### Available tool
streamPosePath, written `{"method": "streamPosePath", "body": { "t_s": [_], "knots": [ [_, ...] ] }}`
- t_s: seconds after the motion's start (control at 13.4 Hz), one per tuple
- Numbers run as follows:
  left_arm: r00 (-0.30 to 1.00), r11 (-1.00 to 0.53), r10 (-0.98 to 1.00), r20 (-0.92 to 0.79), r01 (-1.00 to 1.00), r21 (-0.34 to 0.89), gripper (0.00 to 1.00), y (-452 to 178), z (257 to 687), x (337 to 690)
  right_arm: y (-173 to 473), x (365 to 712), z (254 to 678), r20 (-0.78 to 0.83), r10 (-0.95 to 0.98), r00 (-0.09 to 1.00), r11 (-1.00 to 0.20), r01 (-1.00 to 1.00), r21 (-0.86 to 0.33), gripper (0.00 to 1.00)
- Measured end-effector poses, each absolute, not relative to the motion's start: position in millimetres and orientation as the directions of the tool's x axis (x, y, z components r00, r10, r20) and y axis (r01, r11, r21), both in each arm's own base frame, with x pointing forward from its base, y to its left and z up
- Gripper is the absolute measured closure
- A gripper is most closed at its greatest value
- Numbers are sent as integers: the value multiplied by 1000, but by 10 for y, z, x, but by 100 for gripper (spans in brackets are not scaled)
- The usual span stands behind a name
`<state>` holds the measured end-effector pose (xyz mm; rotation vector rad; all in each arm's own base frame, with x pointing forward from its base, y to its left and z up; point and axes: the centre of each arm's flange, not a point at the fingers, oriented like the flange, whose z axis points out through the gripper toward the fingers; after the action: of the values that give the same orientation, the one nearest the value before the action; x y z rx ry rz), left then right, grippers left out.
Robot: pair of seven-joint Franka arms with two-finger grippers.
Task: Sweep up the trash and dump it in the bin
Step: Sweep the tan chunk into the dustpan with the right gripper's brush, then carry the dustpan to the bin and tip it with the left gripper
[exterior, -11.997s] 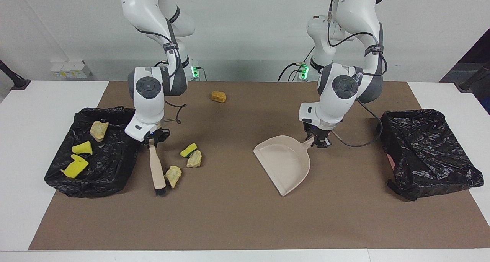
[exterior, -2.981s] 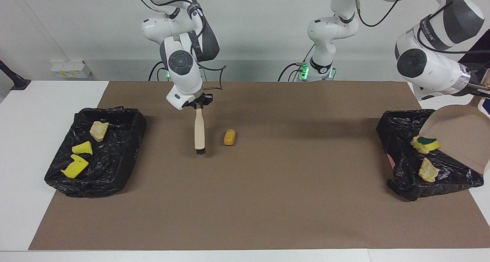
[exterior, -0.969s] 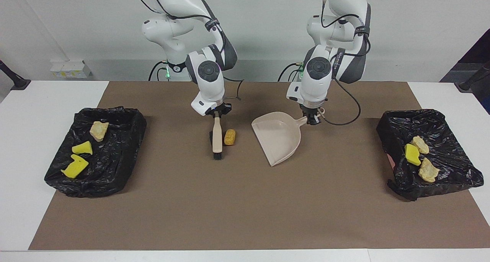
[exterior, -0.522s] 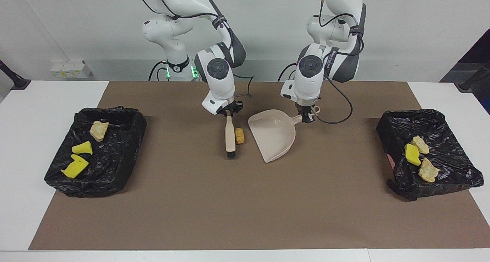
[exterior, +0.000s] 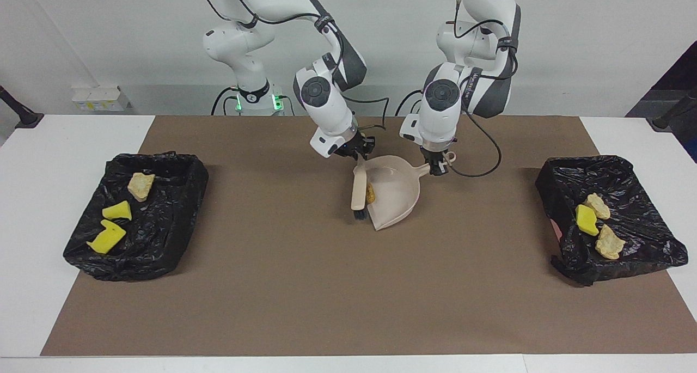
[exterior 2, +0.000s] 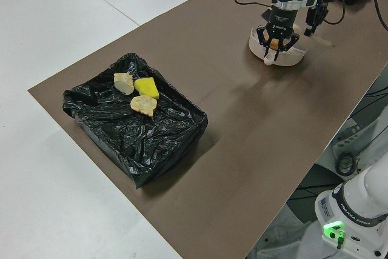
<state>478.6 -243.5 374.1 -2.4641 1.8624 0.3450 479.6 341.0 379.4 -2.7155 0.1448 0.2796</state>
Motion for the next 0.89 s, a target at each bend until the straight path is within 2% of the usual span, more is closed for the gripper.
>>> {"method": "streamPosePath", "body": {
  "t_s": [0.37, 0.6, 0.89],
  "knots": [
    [404, -424, -897, -178, -901, 95, 69, -1758, 3810, 5088, 3145, 4967, 4195, -252, -48, 966, -912, -146, -384, 74],
    [562, -570, -821, -103, -819, 70, 69, -1274, 4172, 5199, 3077, 4865, 4223, -239, -13, 971, -964, -75, -254, 74],
    [723, -722, -691, -9, -691, 34, 69, -380, 4670, 5263, 3282, 4564, 4024, -297, 23, 954, -991, -17, -131, 74]
  ]
}}
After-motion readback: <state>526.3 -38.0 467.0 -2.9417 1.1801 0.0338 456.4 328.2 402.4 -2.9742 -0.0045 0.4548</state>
